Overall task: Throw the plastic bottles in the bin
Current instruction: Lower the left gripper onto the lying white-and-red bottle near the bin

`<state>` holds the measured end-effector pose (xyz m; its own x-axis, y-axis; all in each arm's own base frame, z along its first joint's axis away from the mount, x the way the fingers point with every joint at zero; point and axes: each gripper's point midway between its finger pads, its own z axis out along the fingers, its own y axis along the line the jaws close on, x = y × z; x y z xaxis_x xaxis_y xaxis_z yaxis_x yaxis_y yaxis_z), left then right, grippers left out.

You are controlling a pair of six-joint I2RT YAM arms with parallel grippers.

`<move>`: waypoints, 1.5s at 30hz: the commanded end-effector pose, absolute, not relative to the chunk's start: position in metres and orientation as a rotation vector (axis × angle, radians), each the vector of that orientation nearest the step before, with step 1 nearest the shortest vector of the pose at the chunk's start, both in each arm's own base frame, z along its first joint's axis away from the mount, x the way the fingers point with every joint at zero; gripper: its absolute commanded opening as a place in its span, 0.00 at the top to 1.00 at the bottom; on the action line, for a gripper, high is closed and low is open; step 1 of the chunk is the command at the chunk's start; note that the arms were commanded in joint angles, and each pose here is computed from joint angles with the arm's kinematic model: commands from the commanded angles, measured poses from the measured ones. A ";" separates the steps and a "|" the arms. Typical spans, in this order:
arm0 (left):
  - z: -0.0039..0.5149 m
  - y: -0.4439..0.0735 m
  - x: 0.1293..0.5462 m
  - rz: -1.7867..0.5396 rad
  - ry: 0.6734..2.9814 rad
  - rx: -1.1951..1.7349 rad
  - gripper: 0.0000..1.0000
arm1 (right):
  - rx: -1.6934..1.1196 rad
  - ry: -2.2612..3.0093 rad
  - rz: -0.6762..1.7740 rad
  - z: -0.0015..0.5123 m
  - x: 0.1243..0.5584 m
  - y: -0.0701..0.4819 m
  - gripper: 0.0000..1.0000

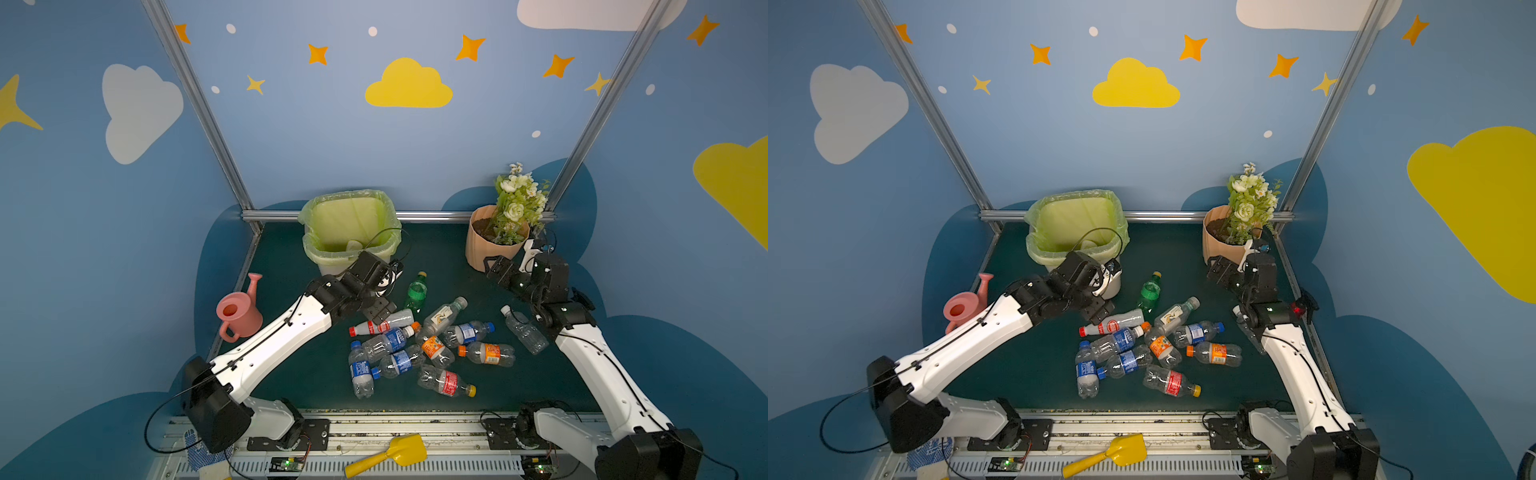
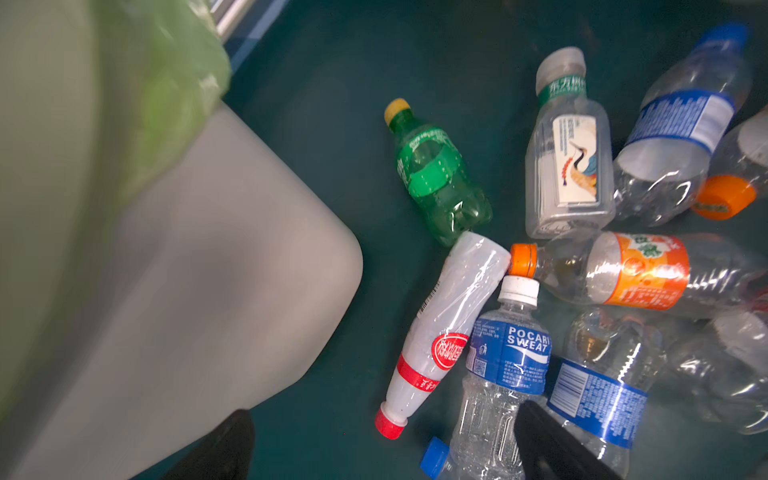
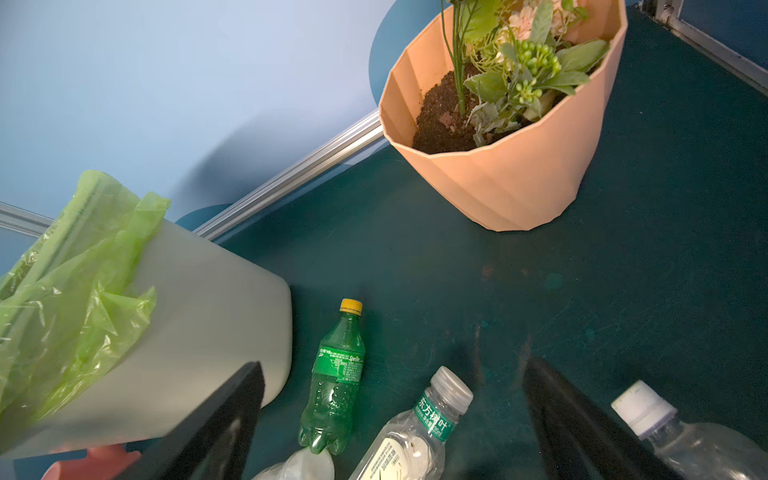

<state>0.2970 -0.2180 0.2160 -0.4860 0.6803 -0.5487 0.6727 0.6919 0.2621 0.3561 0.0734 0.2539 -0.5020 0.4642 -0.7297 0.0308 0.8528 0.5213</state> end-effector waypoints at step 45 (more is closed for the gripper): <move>0.057 -0.233 0.316 0.078 2.607 1.433 0.25 | 0.472 2.048 0.553 0.236 0.347 0.047 0.03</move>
<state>0.3129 -0.2282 0.0577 -0.5323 0.8400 -0.1057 0.8265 0.5426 0.1502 0.3512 0.0474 0.2329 -0.5018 0.5250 -0.6874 0.1194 0.8291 0.5461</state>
